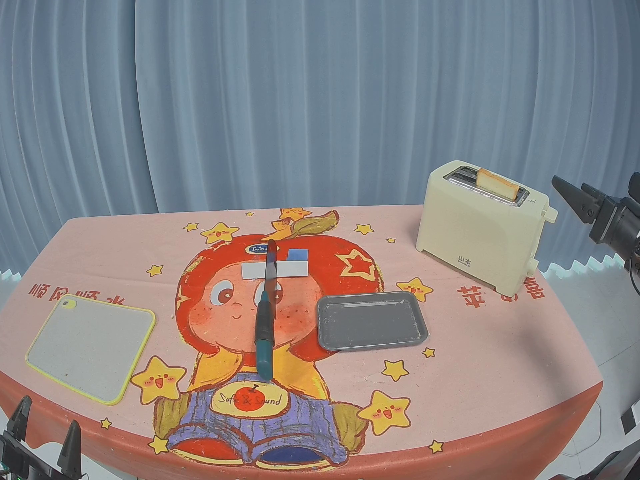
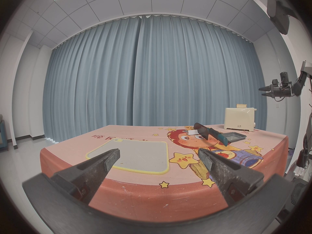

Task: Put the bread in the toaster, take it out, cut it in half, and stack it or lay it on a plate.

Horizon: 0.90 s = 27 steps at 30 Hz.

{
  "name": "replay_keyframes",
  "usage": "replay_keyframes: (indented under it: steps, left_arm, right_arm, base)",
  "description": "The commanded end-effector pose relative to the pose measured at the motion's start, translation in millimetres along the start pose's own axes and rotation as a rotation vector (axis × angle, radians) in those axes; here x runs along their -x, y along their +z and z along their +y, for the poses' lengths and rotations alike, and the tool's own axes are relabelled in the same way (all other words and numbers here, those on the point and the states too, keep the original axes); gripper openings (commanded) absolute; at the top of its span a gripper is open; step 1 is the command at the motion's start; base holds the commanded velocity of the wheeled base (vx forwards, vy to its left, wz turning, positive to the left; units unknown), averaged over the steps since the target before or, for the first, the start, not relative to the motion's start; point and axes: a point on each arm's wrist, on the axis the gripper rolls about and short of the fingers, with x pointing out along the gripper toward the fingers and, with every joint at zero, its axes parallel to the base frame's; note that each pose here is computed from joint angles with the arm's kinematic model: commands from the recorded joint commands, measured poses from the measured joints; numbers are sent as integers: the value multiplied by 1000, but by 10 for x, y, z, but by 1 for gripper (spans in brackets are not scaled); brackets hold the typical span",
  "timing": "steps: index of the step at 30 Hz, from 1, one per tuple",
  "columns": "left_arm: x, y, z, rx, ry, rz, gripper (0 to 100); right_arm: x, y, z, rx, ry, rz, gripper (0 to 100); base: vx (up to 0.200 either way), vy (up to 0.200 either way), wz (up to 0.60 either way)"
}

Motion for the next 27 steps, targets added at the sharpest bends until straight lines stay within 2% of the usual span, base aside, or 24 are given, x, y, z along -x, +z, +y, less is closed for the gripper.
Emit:
replay_keyframes:
  steps: [1, 6, 13, 22, 24, 27]
  left_arm:
    - [0, -52, 0, 0, 1, 1, 100]
    - [0, -52, 0, 0, 1, 1, 100]
    - [0, -52, 0, 0, 1, 1, 100]
    - [0, -52, 0, 0, 1, 1, 100]
    - [0, -52, 0, 0, 1, 1, 100]
    - [0, -52, 0, 0, 1, 1, 100]
  right_arm:
    - [35, 84, 33, 30, 4, 0, 100]
    - [56, 42, 61, 39, 15, 34, 100]
    - [38, 159, 55, 65, 9, -8, 100]
    - [19, 151, 45, 87, 0, -2, 100]
    - [11, 138, 52, 124, 9, 4, 100]
    - [-2, 158, 57, 147, 12, -2, 100]
  base:
    - [0, 0, 0]
    - [0, 0, 0]
    - [0, 0, 0]
    - [0, 0, 0]
    - [0, 0, 0]
    - [0, 0, 0]
